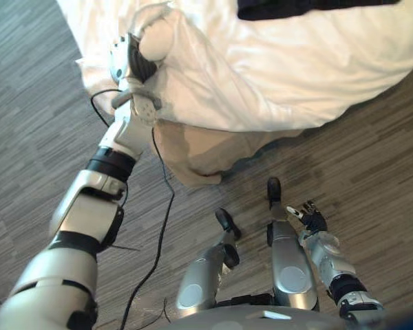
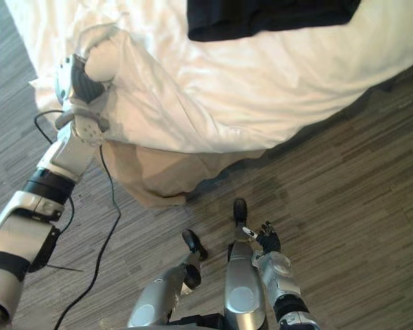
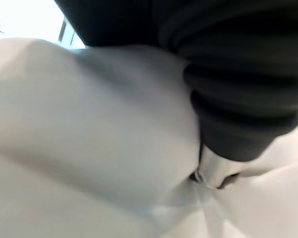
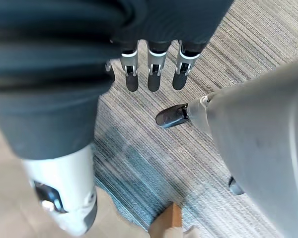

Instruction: Tidy the bed and pick cloth on bed and put in laundry

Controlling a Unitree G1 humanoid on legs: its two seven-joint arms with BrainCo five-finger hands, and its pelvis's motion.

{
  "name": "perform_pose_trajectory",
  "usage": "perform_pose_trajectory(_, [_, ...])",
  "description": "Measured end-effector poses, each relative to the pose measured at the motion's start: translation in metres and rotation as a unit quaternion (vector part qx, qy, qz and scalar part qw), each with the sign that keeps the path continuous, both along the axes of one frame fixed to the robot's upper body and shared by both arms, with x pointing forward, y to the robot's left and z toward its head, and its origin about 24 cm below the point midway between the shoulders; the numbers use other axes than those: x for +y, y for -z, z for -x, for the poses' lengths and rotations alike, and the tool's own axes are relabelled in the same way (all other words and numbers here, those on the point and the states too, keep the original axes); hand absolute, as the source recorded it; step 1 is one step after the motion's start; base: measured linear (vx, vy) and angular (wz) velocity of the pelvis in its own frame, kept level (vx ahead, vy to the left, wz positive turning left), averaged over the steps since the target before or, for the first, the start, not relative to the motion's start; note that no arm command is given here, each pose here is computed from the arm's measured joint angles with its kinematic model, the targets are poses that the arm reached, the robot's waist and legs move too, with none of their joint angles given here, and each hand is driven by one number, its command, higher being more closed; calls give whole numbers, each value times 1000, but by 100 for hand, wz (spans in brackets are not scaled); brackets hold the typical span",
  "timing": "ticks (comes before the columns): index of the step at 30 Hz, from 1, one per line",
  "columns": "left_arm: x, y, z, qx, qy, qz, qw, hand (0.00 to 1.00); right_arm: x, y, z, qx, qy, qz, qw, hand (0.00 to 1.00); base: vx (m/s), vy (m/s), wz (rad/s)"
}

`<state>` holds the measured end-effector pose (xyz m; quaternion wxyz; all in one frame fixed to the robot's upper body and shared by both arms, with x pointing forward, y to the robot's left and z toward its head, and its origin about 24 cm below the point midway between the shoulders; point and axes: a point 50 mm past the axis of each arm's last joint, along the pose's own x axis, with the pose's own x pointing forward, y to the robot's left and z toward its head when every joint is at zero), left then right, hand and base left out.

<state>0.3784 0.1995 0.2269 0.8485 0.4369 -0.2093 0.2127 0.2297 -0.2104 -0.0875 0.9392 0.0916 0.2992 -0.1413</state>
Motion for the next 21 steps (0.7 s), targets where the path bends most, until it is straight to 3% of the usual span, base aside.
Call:
perform_pose_trajectory(6, [6, 64, 28, 85, 87, 24, 992, 100, -3, 19, 21, 72, 16, 0, 997, 0, 16, -8, 23])
perform_pose_trajectory(7, [5, 75, 34, 100, 99, 26, 990, 0, -4, 21, 24, 79, 20, 0, 997, 0, 59, -12, 23])
perform_pose_trajectory(18, [-2, 201, 125, 293, 168, 159, 928, 0, -2, 48, 75, 183, 39, -30, 982, 0, 47, -4, 19])
perform_pose_trajectory(21, [-10, 233, 151, 365, 189, 284, 866, 0, -2, 54, 87, 206, 45, -36, 977, 0, 46, -4, 11])
